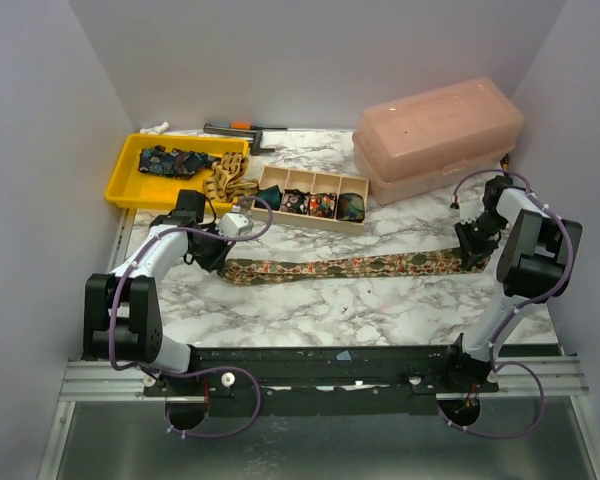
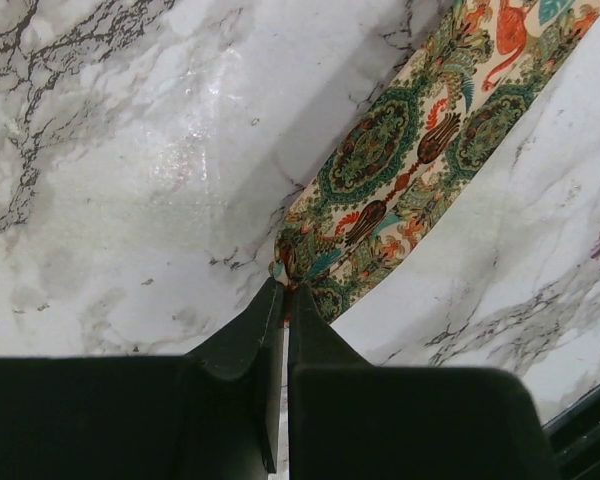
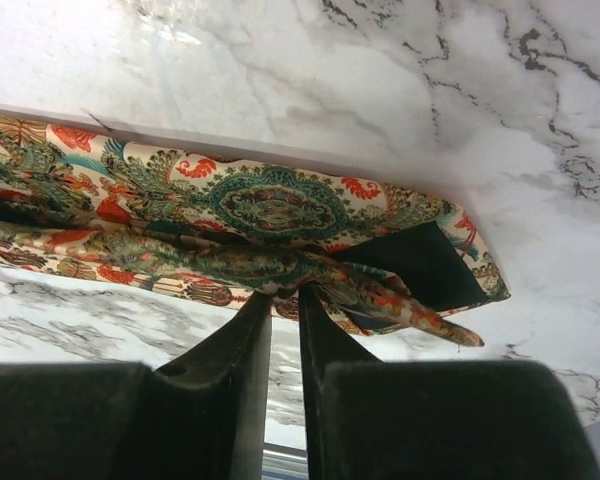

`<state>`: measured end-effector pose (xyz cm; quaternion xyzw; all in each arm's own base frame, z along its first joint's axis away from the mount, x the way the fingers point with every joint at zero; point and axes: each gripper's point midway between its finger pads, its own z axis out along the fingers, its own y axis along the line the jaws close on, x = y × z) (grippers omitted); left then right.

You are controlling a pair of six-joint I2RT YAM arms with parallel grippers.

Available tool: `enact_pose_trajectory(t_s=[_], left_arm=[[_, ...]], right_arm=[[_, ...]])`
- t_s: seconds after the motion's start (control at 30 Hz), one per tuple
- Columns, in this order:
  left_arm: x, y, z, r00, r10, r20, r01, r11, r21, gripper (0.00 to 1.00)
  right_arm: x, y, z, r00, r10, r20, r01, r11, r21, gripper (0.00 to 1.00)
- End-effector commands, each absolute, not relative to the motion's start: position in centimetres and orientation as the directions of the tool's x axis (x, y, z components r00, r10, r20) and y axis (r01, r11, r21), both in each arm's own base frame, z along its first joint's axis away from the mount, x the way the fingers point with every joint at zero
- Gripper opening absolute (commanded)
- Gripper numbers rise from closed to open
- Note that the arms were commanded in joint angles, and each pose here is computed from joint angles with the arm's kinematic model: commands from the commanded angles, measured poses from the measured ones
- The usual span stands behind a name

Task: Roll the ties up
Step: Flatten out the tie at the center of the board.

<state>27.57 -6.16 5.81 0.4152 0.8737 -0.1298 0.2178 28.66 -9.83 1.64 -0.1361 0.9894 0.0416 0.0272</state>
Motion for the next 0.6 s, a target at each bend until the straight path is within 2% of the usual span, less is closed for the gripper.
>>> enact_pose_trajectory(t_s=[0.0, 0.1, 0.17, 0.2, 0.37, 0.47, 0.57], left_arm=[[28.6, -4.5, 4.7, -0.532, 0.713, -0.458, 0.787, 0.616, 0.045, 0.00], [28.1, -3.8, 4.4, -0.519, 0.739, -0.430, 0.798, 0.599, 0.067, 0.00], [27.9, -3.8, 4.9, -0.519, 0.738, -0.431, 0.800, 0.597, 0.058, 0.09], [27.9, -3.9, 5.3, -0.511, 0.738, -0.441, 0.804, 0.592, 0.059, 0.16], [27.3, -5.2, 7.8, -0.435, 0.746, -0.504, 0.851, 0.523, 0.039, 0.57], [27.3, -6.7, 9.2, -0.422, 0.717, -0.554, 0.861, 0.508, 0.002, 0.71], [27.8, -7.9, 8.8, -0.424, 0.723, -0.545, 0.868, 0.497, -0.016, 0.72]], right_arm=[[29.4, -9.4, 2.0, -0.960, -0.267, -0.088, -0.277, 0.952, 0.130, 0.28], [30.0, -9.1, 3.8, -0.951, -0.282, -0.123, -0.298, 0.944, 0.138, 0.45], [30.3, -8.6, 5.3, -0.946, -0.288, -0.146, -0.311, 0.935, 0.169, 0.50], [30.5, -8.2, 6.0, -0.944, -0.288, -0.158, -0.315, 0.931, 0.186, 0.51], [30.8, -7.3, 8.2, -0.935, -0.296, -0.198, -0.338, 0.913, 0.230, 0.53], [31.3, -7.0, 8.2, -0.938, -0.273, -0.213, -0.322, 0.915, 0.244, 0.53], [32.1, -7.2, 7.0, -0.952, -0.224, -0.208, -0.272, 0.931, 0.244, 0.45]])
